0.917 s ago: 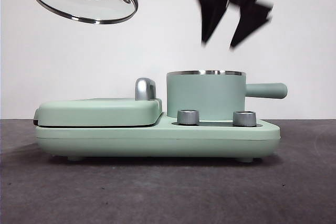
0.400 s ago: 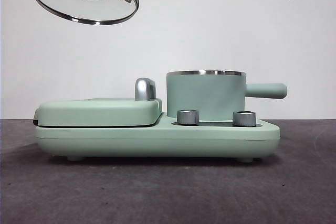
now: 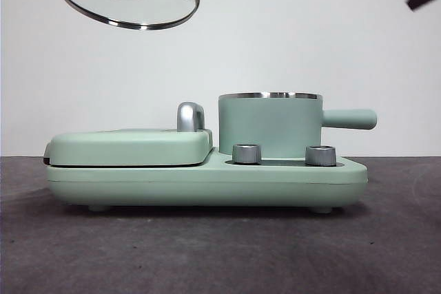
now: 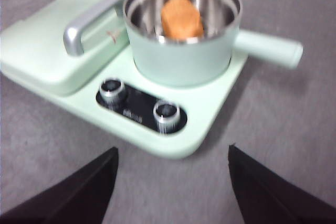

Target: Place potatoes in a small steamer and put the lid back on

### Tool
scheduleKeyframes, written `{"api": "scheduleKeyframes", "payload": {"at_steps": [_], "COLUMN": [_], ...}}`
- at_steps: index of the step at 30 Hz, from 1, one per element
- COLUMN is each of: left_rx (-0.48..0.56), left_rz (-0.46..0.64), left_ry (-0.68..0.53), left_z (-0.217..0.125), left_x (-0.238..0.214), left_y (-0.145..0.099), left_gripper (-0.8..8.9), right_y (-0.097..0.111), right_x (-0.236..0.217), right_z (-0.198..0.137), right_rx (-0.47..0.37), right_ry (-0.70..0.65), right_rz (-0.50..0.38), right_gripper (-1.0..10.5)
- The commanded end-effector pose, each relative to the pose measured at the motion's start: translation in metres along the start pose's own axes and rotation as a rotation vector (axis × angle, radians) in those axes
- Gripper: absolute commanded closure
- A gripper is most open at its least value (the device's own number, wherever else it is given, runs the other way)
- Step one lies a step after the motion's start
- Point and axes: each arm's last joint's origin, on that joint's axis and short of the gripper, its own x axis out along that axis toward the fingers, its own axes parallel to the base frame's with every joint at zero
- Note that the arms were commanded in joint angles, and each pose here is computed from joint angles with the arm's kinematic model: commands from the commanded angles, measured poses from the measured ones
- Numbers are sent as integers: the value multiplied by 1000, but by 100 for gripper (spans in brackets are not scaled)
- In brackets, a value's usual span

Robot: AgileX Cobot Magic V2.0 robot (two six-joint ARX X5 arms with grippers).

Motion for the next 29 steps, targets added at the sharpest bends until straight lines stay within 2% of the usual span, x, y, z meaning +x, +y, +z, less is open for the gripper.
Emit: {"api": "scheduleKeyframes", "payload": {"at_steps": [1, 8, 20, 29], "left_rx": [30, 64, 108, 190], "left_rz": [-25, -57, -95, -113], "left_ry": [-43, -89, -187, -169], "left_z": [8, 10, 1, 0], "left_x": [2, 28, 115, 172], "left_y": [-6, -17, -29, -32], "left_gripper": [804, 804, 805, 805], "right_y": [1, 1, 1, 1], "right_x": [-2, -6, -5, -5], "right_z": [-6, -10, -10, -10], "right_rx": [46, 50, 50, 50], "right_ry": [5, 17, 19, 20], "right_rz": [2, 1, 0, 0], "right_gripper": [626, 626, 626, 626]}}
